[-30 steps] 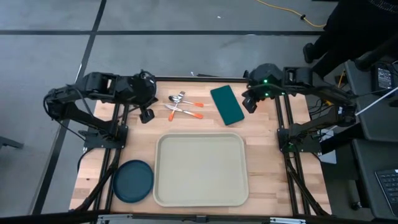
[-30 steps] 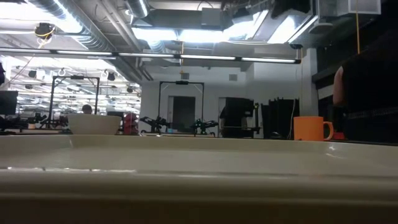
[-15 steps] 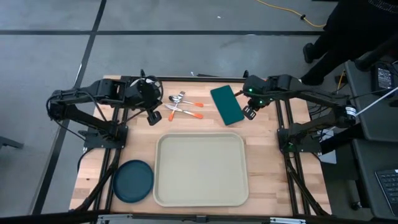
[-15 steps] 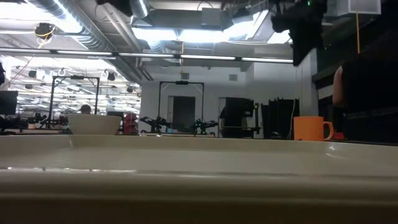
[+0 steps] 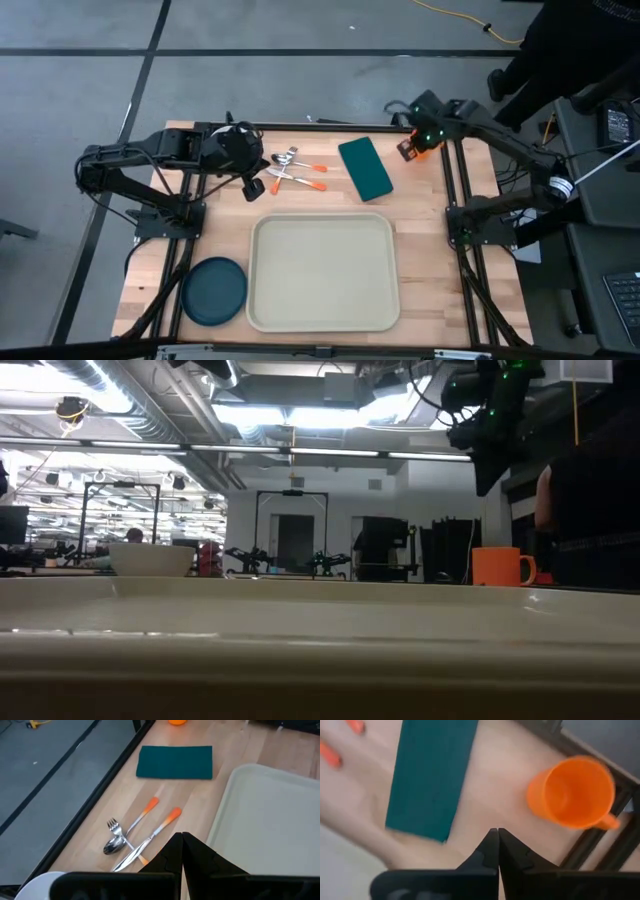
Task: Set up tray
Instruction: Put the orange mug on the gray serving tray
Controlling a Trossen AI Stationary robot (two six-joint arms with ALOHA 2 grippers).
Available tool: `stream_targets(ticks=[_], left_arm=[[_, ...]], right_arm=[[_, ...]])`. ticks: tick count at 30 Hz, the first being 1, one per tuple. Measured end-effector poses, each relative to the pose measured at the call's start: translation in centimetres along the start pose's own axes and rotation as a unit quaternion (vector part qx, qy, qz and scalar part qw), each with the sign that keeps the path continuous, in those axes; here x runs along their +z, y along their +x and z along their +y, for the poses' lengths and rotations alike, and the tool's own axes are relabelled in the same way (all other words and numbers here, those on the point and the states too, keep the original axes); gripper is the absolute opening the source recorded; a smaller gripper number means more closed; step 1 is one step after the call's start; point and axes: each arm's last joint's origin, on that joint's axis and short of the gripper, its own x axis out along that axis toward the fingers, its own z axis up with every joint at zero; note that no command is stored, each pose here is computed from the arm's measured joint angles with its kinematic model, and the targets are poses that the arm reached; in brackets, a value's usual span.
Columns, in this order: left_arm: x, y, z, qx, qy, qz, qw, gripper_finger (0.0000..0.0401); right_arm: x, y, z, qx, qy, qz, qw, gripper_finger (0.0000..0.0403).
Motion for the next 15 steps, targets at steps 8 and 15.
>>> stream_targets(ticks=[8, 15], left_arm=[[0.0, 0.0, 0.0, 0.001, 0.009, 0.0, 1.0, 0.0002], [0.2, 0.2, 0.6, 0.001, -0.009, 0.004, 1.0, 0.0002]], right_arm=[[2.0, 2.4, -2.5, 0.021, 0.01, 0.005, 1.0, 0.0001], [3.4, 6.4, -3.1, -0.013, 0.05, 0.05, 0.997, 0.0001]])
